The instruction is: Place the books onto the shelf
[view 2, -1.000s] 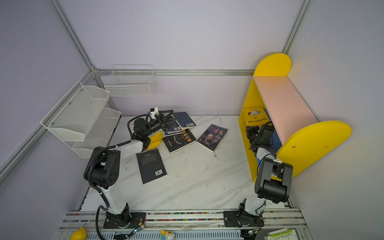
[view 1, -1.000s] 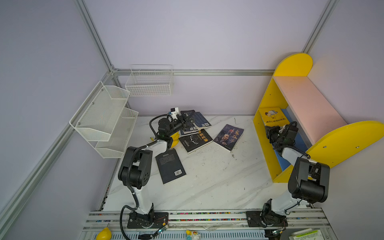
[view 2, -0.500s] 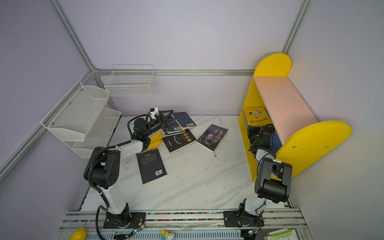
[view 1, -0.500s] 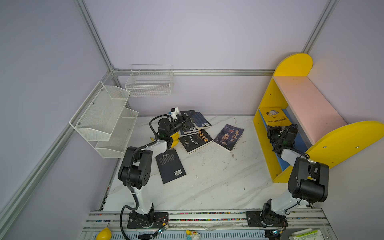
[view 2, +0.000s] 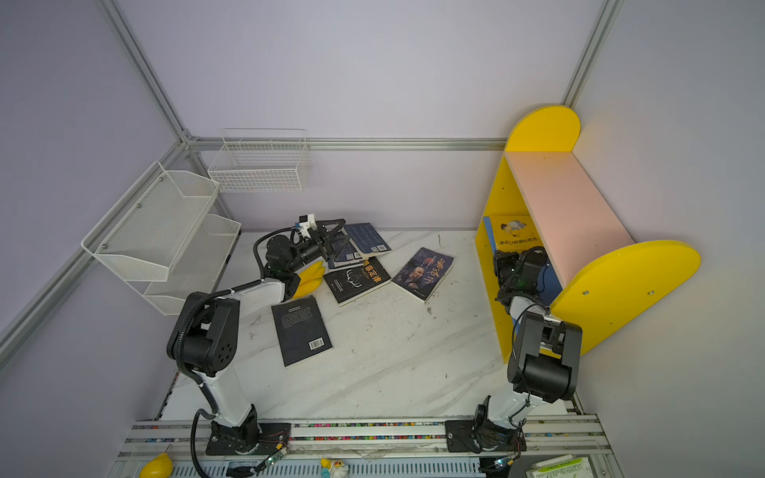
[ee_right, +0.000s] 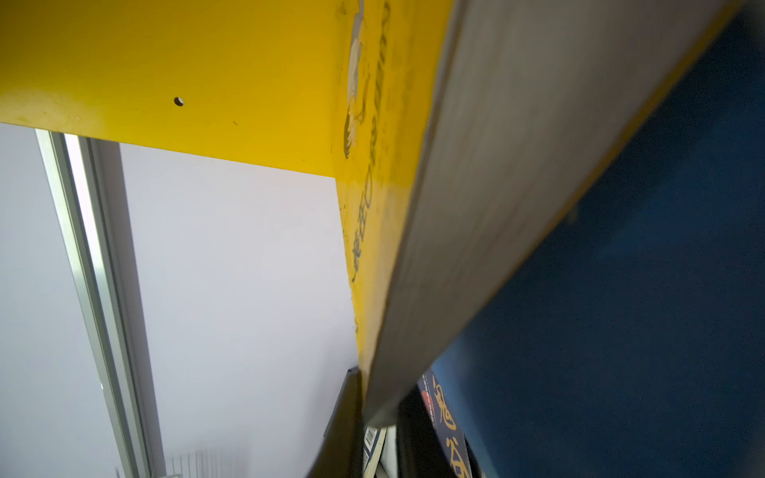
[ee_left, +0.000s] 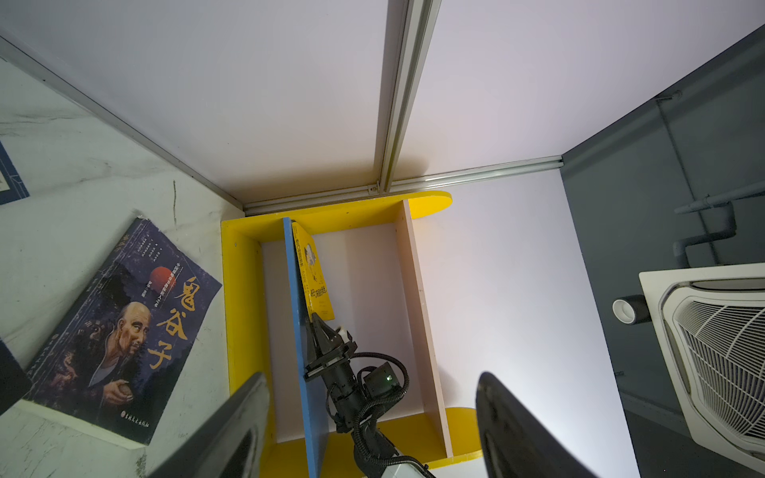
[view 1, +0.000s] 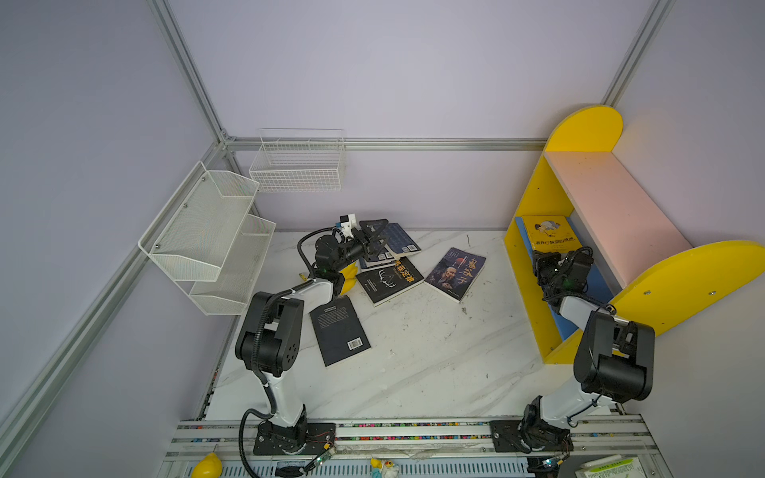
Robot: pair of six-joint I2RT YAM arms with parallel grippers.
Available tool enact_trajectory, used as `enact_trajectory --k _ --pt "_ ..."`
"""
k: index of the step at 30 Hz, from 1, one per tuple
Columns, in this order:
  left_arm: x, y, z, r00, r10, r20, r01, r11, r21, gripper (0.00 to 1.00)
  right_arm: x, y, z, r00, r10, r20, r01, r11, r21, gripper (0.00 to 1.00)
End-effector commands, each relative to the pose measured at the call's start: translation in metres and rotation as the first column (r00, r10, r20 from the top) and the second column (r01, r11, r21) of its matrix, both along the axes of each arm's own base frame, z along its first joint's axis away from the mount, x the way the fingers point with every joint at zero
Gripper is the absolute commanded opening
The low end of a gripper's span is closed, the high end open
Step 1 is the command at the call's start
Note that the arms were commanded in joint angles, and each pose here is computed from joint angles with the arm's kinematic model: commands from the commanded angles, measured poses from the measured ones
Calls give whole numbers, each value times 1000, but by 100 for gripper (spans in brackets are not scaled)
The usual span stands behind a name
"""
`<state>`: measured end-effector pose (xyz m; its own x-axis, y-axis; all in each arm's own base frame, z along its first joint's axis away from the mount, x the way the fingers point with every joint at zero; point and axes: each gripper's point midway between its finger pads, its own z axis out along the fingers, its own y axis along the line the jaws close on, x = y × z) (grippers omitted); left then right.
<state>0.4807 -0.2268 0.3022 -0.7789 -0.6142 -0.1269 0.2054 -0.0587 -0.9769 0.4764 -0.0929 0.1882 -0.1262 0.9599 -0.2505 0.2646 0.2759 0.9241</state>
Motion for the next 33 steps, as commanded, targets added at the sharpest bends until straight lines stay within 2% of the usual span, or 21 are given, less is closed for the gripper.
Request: enact_trajectory --k 1,11,33 --pt "-4 -1 12 999 -1 48 2 1000 -17 78 -2 -3 12 1000 27 -6 -27 999 -42 0" --pt "-7 -5 12 999 -6 47 7 1000 -9 78 2 -1 15 999 39 28 -38 999 -17 0" --pt "-10 -11 10 999 -17 42 18 1000 -12 78 -9 11 23 995 97 32 -95 994 -54 0"
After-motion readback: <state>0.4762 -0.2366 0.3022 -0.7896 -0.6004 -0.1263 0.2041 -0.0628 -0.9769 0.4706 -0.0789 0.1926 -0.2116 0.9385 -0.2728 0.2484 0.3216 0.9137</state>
